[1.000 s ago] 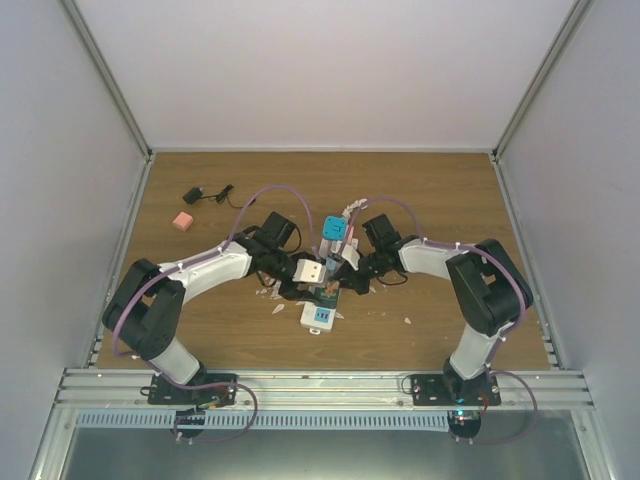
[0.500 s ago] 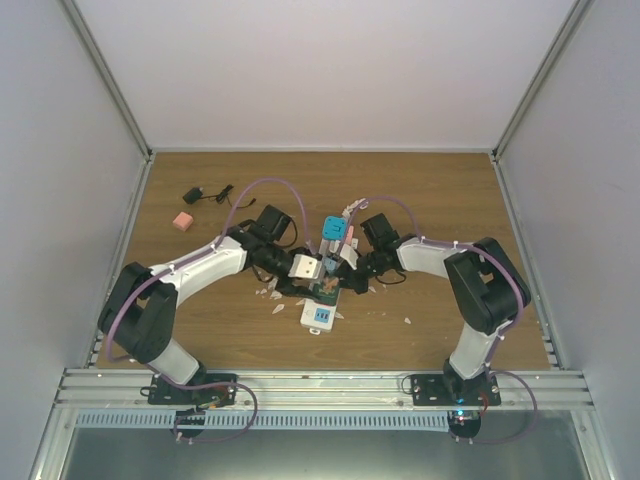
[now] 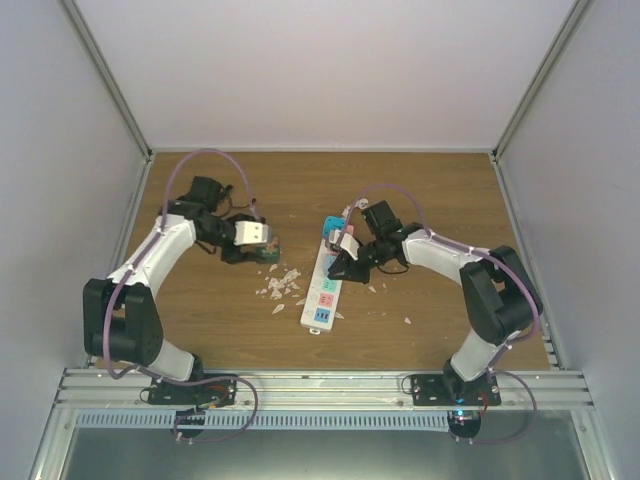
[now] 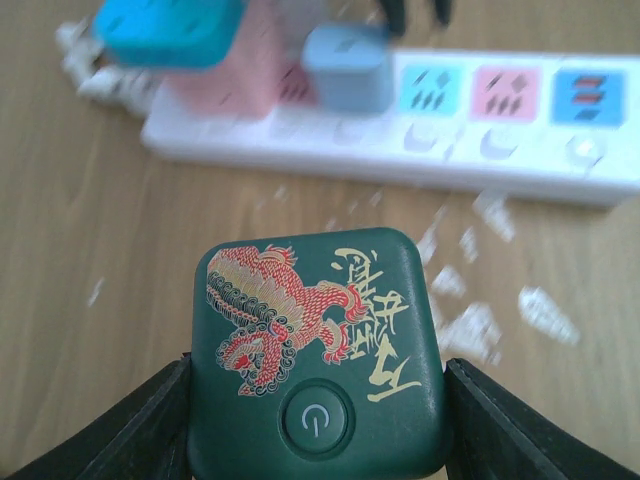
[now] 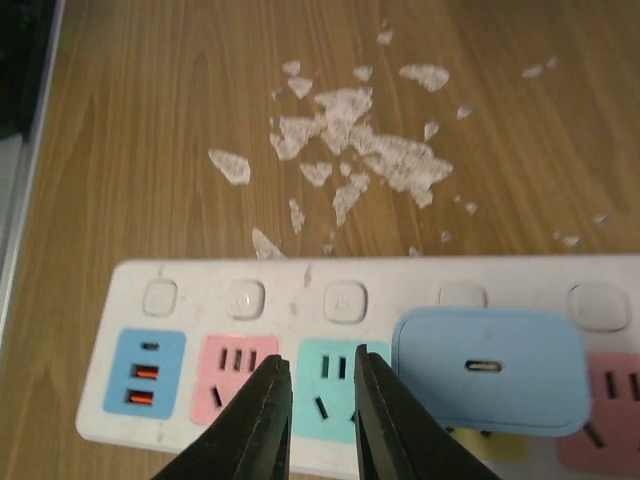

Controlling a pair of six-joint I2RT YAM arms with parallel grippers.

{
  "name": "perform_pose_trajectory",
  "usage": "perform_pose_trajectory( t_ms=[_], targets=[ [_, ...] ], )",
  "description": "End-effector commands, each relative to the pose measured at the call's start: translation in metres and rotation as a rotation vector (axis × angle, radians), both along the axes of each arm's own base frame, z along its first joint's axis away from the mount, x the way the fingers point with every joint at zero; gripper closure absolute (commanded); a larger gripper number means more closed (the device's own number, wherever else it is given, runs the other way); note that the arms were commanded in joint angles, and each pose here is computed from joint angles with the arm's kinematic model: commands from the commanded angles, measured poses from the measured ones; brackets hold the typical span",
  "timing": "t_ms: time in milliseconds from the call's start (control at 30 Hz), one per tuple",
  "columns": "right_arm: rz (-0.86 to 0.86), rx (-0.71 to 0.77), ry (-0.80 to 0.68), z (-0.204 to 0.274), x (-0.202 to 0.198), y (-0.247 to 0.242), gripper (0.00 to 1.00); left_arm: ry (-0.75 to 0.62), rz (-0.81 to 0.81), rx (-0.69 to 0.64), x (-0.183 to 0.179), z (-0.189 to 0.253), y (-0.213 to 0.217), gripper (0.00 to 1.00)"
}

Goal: Pull the plug off the socket

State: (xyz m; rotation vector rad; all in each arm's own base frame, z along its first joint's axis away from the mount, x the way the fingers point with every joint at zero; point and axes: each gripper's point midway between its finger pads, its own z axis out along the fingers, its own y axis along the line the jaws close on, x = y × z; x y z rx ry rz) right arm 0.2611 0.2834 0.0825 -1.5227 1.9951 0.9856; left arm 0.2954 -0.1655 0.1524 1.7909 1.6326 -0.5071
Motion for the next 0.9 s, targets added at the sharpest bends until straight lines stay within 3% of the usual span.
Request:
perform_pose_trajectory(
  t_ms=[0, 367, 867],
  targets=[
    [0.032, 0.060, -0.058, 0.037, 0.000, 0.007, 0.78, -0.078, 0.047, 0.154, 0.019, 0.007, 0.053, 0.85],
    [0.019, 0.075, -0.168, 0.070, 0.000, 0.001, 0.69, -0.112, 0.218, 0.651, 0.061, -0.026, 0.181, 0.84],
    [-0.049, 0.020, -0.252, 0.067, -0.007, -0.026, 0.65, -0.079, 0.247, 1.119, 0.077, -0.064, 0.264, 0.82]
  ],
)
